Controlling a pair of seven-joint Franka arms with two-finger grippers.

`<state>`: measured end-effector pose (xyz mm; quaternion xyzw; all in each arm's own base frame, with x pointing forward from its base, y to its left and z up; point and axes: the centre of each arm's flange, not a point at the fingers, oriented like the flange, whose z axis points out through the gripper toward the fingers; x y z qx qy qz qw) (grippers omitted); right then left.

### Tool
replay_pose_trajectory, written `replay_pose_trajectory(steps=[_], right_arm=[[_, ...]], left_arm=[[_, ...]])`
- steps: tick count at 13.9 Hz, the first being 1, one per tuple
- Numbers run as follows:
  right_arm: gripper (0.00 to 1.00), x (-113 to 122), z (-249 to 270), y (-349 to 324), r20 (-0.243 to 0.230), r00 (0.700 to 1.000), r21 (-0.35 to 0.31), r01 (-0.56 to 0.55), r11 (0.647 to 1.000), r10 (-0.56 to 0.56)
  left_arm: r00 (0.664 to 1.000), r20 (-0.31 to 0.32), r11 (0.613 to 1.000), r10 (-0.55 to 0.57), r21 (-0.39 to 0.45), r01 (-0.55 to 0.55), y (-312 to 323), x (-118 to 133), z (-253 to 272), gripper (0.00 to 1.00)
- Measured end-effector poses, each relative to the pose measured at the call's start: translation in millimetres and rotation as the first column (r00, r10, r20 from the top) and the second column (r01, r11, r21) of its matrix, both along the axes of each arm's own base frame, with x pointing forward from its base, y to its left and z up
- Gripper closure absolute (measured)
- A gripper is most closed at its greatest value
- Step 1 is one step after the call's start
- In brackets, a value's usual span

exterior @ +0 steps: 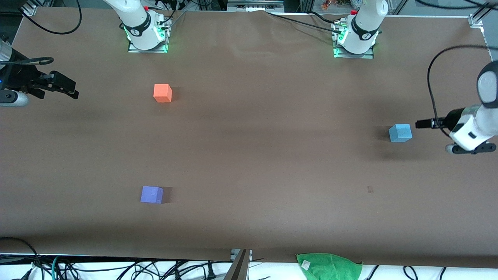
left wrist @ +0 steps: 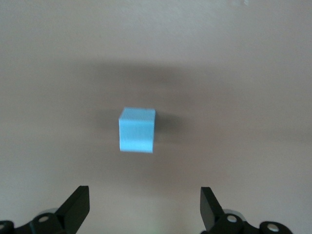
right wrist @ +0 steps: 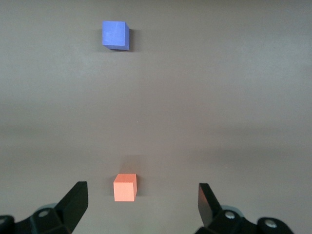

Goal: Place blue block between orange and purple blocks
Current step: 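Lower the left gripper over the light blue cube and close it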

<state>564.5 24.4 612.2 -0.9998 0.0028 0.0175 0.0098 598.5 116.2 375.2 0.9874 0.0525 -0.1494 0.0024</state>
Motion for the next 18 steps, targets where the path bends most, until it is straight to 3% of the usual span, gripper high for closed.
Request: replay_pose_trajectory(steps=[5, 11, 13, 18], right_arm=[[0.0, 0.0, 0.0, 0.0, 0.0, 1.0, 0.0, 0.0, 1.0, 0.0], [0.0, 0.4, -0.7, 0.0, -0.001, 1.0, 0.0, 0.0, 1.0, 0.0], [0.0, 0.6, -1.0, 0.0, -0.002, 1.0, 0.0, 0.0, 1.0, 0.0], [0.0, 0.7, -1.1, 0.0, -0.001, 1.0, 0.0, 0.0, 1.0, 0.0]], left_arm=[[0.993, 0.095, 0.997, -0.066, 0.044, 0.063, 1.2, -8.7, -64.3, 0.0], [0.964, 0.245, 0.994, -0.103, 0.061, 0.091, -12.2, -66.0, -134.5, 0.0], [0.962, 0.255, 0.995, -0.097, 0.061, 0.084, -10.2, -79.4, -146.9, 0.0], [0.959, 0.266, 0.994, -0.104, 0.072, 0.087, -4.6, -82.0, -147.6, 0.0]])
